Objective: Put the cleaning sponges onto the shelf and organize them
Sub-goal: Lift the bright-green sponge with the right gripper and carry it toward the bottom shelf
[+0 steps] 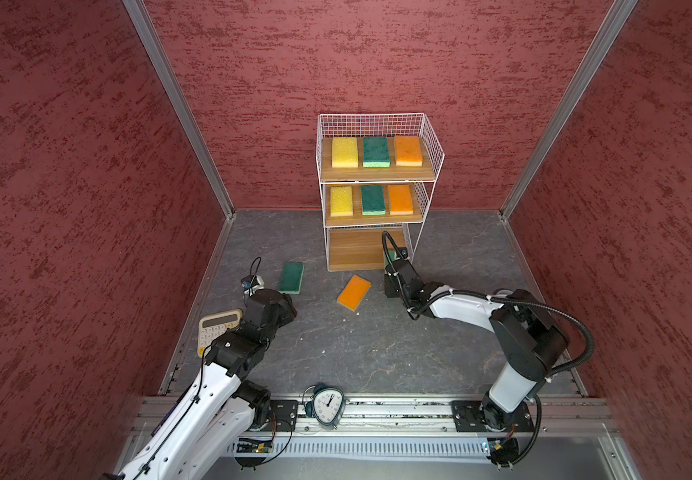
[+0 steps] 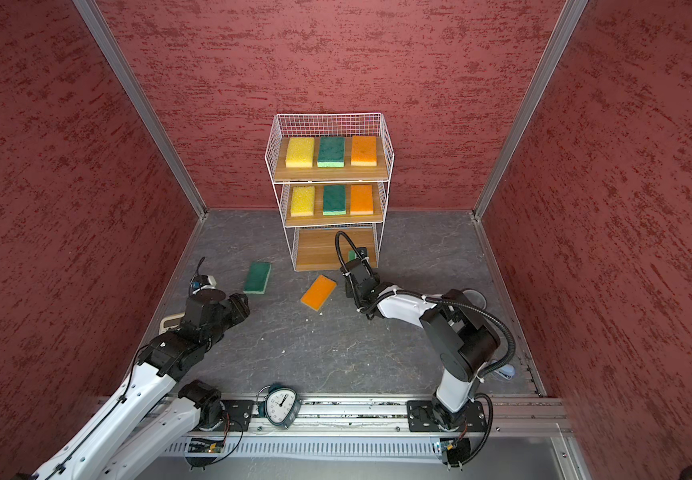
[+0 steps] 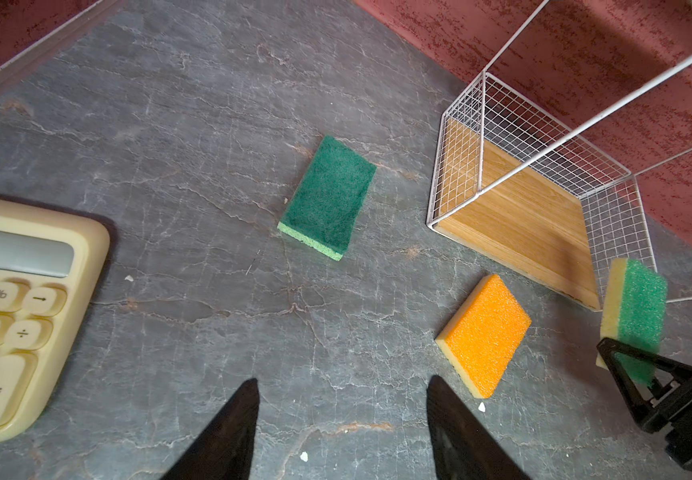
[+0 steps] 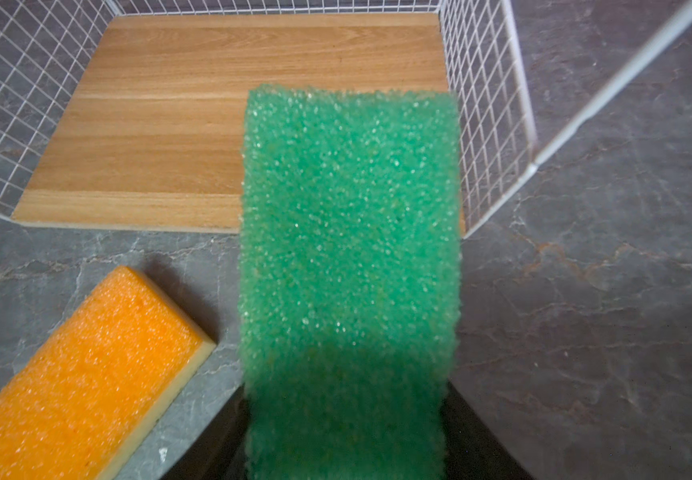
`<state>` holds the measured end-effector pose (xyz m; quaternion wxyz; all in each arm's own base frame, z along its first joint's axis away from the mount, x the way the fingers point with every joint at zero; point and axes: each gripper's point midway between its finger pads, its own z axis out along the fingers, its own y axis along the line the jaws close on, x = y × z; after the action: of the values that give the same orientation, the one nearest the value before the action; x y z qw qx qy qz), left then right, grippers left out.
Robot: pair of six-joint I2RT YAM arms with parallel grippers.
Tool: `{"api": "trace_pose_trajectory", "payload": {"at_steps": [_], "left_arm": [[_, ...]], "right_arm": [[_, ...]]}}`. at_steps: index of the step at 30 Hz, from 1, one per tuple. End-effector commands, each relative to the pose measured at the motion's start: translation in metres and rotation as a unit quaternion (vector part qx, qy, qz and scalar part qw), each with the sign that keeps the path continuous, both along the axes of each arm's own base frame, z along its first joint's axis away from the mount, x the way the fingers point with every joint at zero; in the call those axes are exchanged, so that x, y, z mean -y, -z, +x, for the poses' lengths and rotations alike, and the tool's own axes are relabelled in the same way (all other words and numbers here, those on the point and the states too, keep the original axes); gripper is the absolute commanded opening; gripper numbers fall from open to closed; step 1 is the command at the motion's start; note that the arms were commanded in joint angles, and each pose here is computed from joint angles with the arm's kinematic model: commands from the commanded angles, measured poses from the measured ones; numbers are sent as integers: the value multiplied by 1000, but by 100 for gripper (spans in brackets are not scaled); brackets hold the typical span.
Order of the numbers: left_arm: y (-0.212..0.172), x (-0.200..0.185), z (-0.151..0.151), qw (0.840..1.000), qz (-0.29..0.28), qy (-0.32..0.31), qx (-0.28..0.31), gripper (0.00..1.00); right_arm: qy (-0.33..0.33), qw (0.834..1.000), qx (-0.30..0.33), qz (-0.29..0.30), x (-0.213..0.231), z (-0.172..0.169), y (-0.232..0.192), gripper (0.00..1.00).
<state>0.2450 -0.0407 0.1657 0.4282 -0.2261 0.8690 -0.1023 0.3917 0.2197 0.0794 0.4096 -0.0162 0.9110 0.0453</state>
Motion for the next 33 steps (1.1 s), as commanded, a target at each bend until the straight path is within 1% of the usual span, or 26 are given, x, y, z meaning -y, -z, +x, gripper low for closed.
{"api": "trace_pose_trajectory", "payload": {"at_steps": [1, 11, 15, 33], "left_arm": [[-1, -2, 3, 1000, 4, 6, 9, 65], [9, -7, 5, 1000, 0, 1, 8, 65], [13, -8, 7, 1000, -5, -1, 6, 65], [25, -10, 9, 1000, -15, -7, 2, 64]], "right_arm": [[3, 1000, 27, 10, -3, 20, -11, 61], [3, 999, 34, -7, -9, 54, -8, 61], [14, 999, 35, -16, -5, 66, -6, 61], [20, 998, 51, -34, -1, 102, 3, 61]]}}
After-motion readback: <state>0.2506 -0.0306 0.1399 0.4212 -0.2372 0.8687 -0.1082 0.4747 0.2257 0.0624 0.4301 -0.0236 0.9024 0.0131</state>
